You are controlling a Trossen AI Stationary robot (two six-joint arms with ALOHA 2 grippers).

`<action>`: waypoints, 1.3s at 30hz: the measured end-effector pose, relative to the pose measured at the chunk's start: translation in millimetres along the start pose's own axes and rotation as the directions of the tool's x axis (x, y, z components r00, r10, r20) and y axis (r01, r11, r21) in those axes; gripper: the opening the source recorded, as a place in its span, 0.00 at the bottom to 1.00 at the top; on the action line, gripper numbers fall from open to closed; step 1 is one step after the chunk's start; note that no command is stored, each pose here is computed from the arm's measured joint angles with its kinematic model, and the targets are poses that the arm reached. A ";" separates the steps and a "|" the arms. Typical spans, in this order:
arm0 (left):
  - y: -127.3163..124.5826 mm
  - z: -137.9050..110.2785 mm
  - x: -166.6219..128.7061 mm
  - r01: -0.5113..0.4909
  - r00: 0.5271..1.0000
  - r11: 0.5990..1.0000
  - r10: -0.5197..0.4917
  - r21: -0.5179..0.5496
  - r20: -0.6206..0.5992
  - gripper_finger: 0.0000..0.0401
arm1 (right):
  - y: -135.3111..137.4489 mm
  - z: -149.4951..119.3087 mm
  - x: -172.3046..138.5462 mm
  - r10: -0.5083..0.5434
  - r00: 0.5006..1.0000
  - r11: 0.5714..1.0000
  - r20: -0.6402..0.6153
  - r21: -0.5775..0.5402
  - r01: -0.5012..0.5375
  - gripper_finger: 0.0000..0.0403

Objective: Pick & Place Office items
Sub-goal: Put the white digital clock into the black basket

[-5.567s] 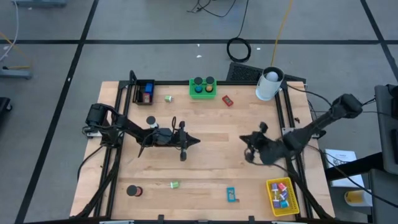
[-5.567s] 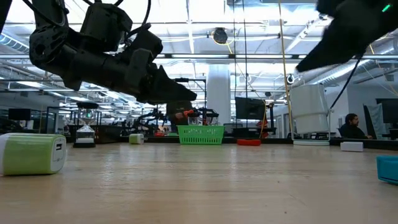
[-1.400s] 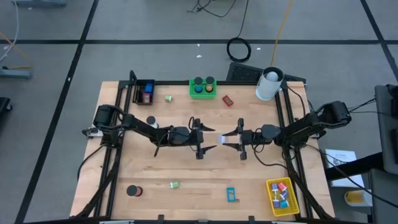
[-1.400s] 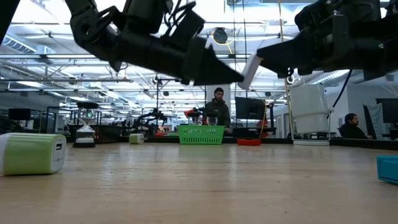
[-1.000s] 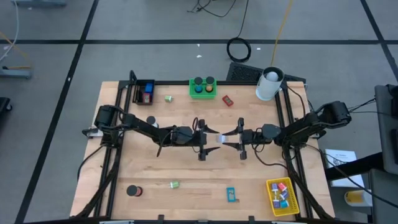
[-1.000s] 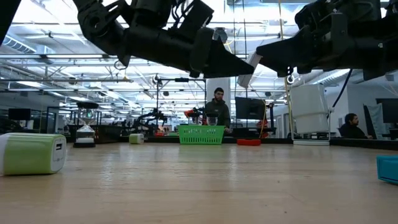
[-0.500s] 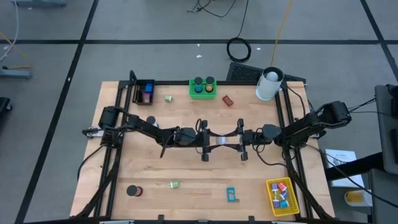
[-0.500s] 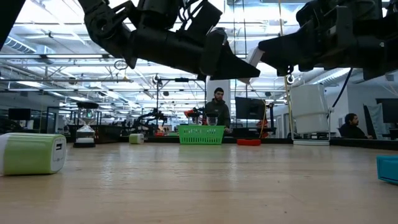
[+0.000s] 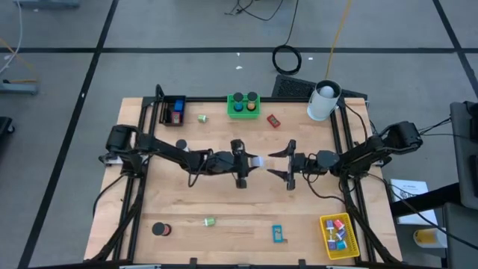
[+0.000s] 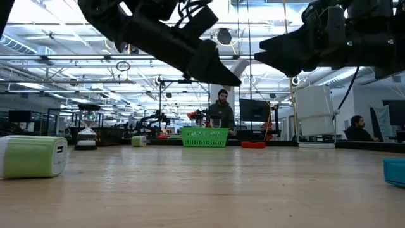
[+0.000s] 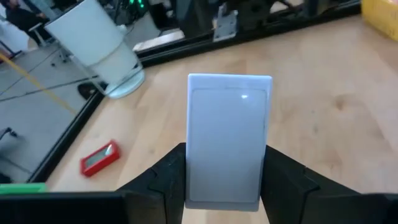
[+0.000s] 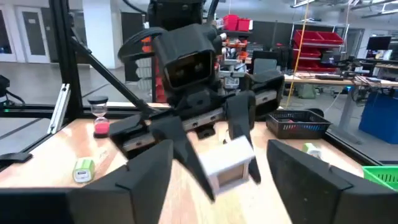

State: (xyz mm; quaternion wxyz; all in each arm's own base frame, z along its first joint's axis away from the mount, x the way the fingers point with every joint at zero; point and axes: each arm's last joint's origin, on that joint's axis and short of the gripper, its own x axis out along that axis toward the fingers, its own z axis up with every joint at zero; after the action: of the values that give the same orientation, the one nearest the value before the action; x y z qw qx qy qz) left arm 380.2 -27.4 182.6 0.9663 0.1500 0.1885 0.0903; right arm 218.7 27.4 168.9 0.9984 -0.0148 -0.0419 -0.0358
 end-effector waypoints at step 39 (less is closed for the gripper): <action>266.6 -148.2 -180.6 -0.890 0.397 0.351 0.286 -0.290 -0.872 0.40 | -5.3 -20.2 -3.0 -0.186 0.962 0.979 -0.198 -0.125 0.164 0.01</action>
State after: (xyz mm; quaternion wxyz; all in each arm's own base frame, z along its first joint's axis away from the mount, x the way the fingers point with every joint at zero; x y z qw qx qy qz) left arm 126.0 219.1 198.8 0.6609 -0.2385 0.4029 0.5865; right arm 217.0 21.6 148.6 0.9879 -0.0607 0.0638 -0.1275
